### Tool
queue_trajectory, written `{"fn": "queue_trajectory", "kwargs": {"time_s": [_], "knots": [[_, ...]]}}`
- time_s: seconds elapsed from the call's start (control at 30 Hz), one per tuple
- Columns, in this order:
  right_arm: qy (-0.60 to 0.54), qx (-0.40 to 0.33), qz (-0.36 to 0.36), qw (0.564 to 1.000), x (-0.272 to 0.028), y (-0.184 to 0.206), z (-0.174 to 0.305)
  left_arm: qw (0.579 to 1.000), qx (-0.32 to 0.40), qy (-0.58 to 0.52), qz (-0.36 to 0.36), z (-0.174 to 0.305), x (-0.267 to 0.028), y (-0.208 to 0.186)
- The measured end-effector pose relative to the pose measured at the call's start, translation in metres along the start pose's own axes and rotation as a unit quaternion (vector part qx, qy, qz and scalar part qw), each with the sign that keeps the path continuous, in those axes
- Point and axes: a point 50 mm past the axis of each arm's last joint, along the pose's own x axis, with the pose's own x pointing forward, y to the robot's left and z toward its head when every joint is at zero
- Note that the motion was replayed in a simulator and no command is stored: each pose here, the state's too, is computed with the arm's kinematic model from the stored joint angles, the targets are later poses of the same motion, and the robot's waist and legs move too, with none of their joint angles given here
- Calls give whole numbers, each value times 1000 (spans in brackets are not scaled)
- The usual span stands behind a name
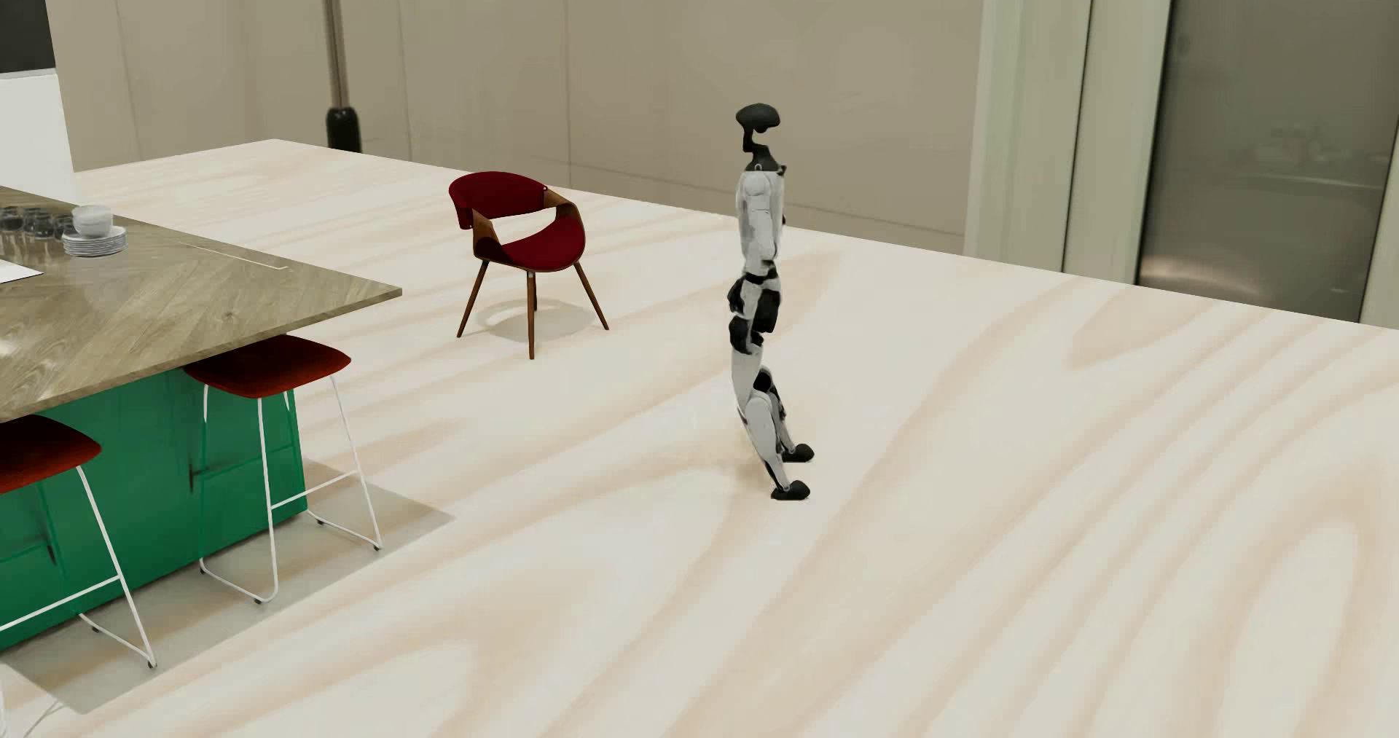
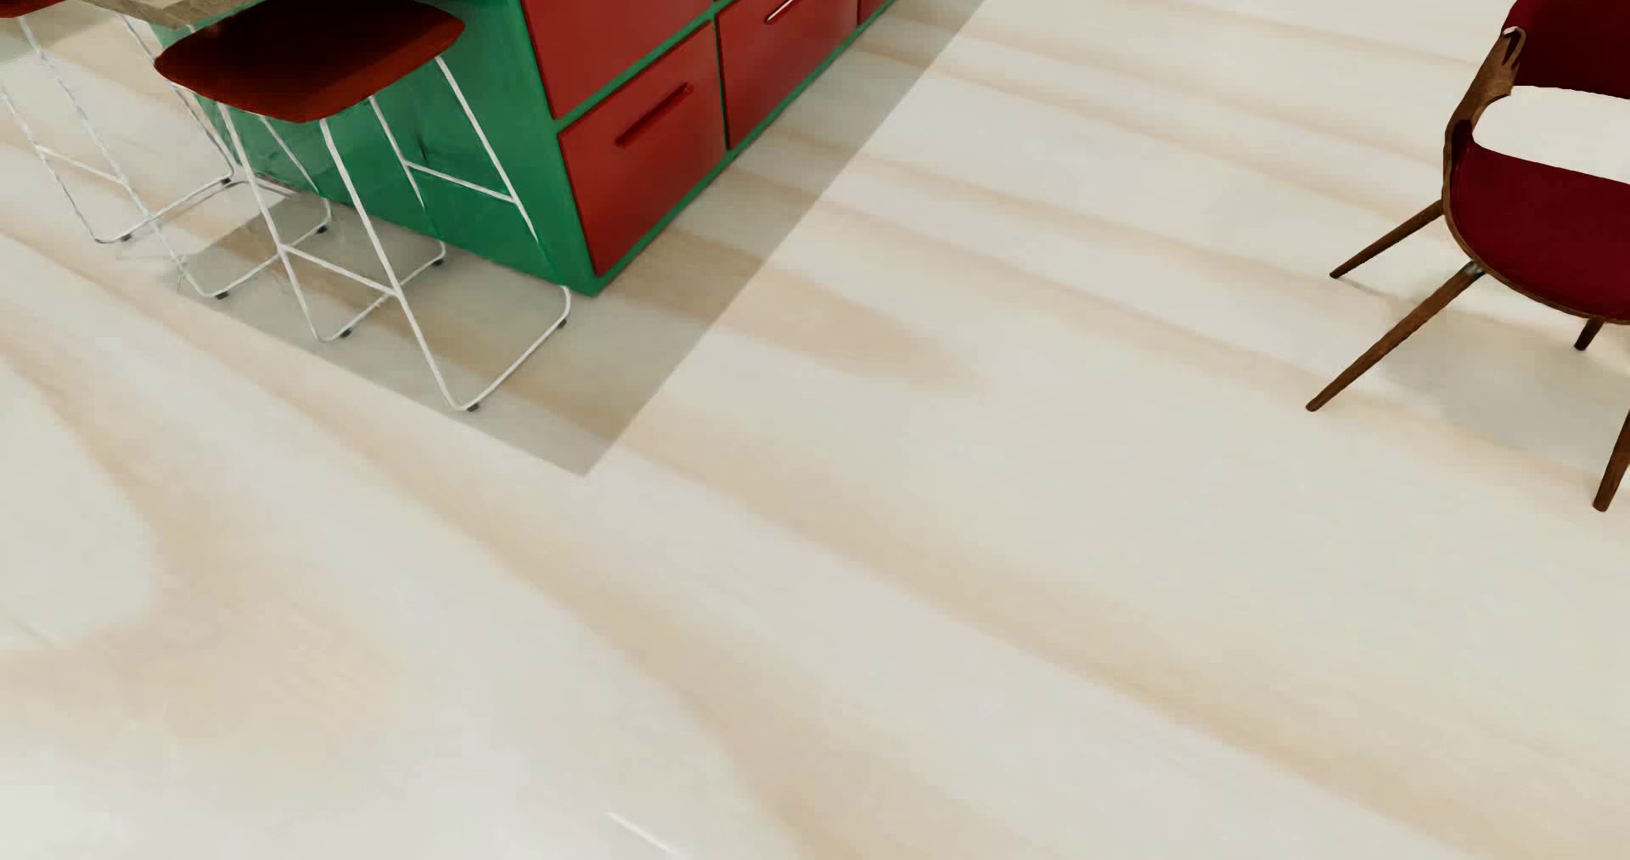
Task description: Extend upward
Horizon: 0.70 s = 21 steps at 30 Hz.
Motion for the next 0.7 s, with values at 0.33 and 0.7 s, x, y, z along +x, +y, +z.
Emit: {"fn": "queue_trajectory", "kwargs": {"time_s": [0.33, 0.7], "knots": [[-636, -58, -369, 675, -248, -219, 317, 691, 156, -608, 358, 331, -251, 213], [-813, -126, -490, 289, -480, -187, 311, 284, 242, -788, 489, 328, -501, 161]]}}
